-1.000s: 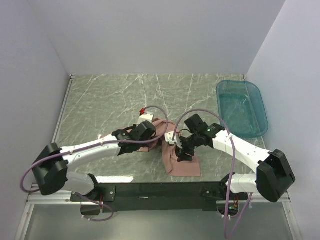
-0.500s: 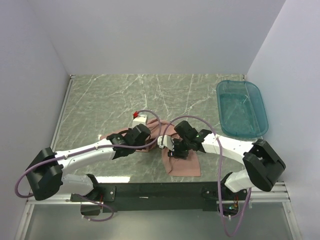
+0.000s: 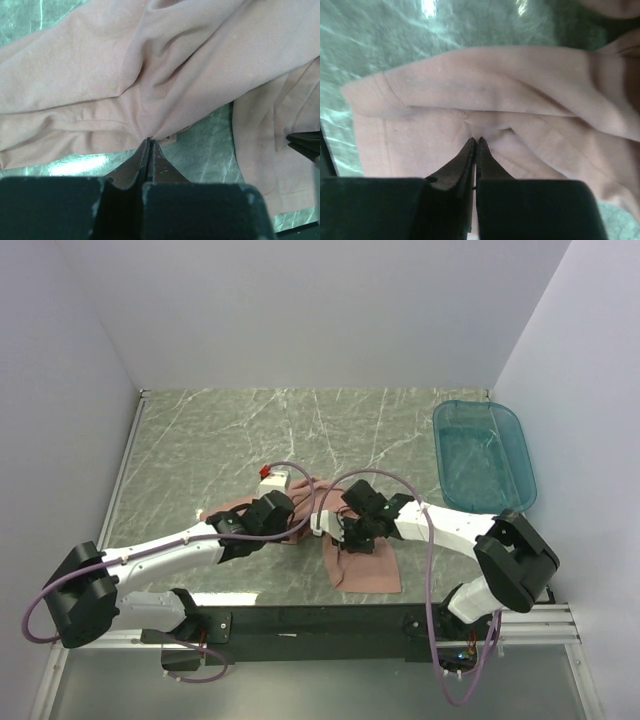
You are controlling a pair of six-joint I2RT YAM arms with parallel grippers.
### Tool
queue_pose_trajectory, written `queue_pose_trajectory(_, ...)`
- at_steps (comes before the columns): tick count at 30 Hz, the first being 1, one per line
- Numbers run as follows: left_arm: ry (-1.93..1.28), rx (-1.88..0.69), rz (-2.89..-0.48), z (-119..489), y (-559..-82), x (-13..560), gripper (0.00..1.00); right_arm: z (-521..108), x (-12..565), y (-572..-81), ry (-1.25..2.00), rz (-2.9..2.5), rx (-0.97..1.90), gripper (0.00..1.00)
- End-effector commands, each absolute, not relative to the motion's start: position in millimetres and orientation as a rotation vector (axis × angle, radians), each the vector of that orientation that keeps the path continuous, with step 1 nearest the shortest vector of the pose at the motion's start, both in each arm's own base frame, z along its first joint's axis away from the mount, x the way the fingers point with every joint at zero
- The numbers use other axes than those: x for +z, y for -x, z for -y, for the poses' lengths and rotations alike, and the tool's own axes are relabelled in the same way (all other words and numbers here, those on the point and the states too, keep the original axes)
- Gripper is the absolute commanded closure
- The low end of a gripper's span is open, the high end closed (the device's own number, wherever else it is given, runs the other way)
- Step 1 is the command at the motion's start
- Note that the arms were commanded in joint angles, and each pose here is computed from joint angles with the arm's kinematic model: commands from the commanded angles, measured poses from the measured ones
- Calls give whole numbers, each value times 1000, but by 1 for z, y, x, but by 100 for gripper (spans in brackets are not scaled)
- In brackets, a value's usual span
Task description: Fold and stack the t-shirts
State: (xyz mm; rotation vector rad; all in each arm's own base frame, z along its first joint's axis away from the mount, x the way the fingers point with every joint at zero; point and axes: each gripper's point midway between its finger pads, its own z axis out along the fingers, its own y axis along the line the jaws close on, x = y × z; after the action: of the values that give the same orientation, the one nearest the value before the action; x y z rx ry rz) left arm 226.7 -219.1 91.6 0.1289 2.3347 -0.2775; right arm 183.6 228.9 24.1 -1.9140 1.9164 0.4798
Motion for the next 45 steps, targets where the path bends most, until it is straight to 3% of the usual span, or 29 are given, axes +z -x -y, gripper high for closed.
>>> queue_pose_trajectory(1,-85,-329,-2295,220,-229,105,99,-244,72,-200,1841,-1849,520,100)
queue_pose_trajectory(9,-19,-370,-2185,206,-234,157,99,-210,156,-209,1717,-1759,632,100)
queue_pose_trajectory(20,134,-399,-1845,157,-240,300,99,-152,343,-275,1164,-1586,202,100)
queue_pose_trajectory(30,153,-490,-1504,108,-216,449,99,-121,520,-243,886,-1302,76,100)
queue_pose_trajectory(33,154,-537,-1437,100,-206,479,99,-113,546,-231,845,-1259,59,100)
queue_pose_trajectory(37,105,-650,-1464,122,-201,473,99,-119,540,-225,870,-1260,113,100)
queue_pose_trajectory(40,-35,-774,-1570,171,-200,431,96,-125,515,-233,892,-1310,144,100)
queue_pose_trajectory(44,-271,-1035,-1748,246,-179,332,73,-130,492,-240,905,-1358,177,100)
queue_pose_trajectory(45,-286,-1123,-1698,261,-174,334,63,-133,483,-243,911,-1376,188,100)
